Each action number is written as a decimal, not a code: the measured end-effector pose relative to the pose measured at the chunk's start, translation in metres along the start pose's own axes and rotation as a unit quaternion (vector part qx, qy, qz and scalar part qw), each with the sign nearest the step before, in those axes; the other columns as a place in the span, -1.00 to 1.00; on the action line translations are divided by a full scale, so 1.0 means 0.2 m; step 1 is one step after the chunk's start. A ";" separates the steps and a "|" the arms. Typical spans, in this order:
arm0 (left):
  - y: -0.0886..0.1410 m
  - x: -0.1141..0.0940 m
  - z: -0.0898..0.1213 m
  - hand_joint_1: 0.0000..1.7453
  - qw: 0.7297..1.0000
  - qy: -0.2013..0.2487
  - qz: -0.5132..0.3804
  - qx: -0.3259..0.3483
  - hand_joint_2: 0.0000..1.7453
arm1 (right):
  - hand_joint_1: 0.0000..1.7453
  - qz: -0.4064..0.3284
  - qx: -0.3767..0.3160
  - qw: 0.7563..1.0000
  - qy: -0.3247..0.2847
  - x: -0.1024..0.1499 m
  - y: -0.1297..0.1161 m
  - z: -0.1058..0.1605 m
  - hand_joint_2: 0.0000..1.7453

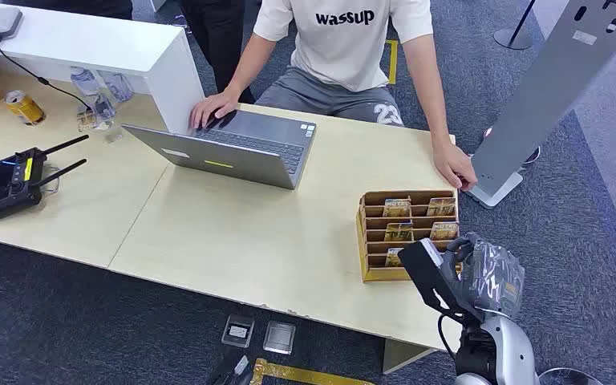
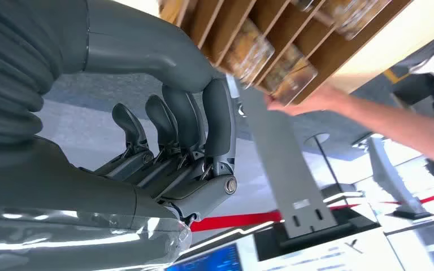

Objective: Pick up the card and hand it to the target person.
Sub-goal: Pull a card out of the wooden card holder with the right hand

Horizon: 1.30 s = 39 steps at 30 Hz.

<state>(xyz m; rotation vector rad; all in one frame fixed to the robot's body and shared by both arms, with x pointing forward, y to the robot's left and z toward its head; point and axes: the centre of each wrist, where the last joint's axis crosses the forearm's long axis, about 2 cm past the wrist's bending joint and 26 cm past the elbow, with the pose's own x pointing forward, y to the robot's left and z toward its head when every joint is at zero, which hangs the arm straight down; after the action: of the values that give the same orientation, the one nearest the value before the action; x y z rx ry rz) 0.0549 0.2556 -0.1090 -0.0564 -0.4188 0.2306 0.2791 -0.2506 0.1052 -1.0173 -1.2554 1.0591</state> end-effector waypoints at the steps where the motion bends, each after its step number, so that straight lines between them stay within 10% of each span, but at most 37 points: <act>1: 0.00 0.00 0.00 -1.00 1.000 0.001 0.000 0.000 -1.00 | 0.61 0.001 0.003 1.000 -0.002 0.01 0.01 0.00 1.00; 22: 0.00 0.00 0.00 -1.00 1.000 0.005 -0.005 -0.002 -1.00 | -0.01 0.047 0.076 0.996 -0.016 0.10 0.25 -0.08 1.00; 39: 0.00 0.00 0.00 -1.00 1.000 0.005 -0.006 -0.002 -1.00 | 0.11 0.065 0.078 0.995 -0.010 0.09 0.27 -0.10 1.00</act>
<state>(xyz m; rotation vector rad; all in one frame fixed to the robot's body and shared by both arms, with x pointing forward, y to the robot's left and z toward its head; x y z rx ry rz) 0.0545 0.2553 -0.1091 -0.0598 -0.4095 0.2184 0.2974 -0.2216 0.0551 -0.9804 -1.1154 1.2501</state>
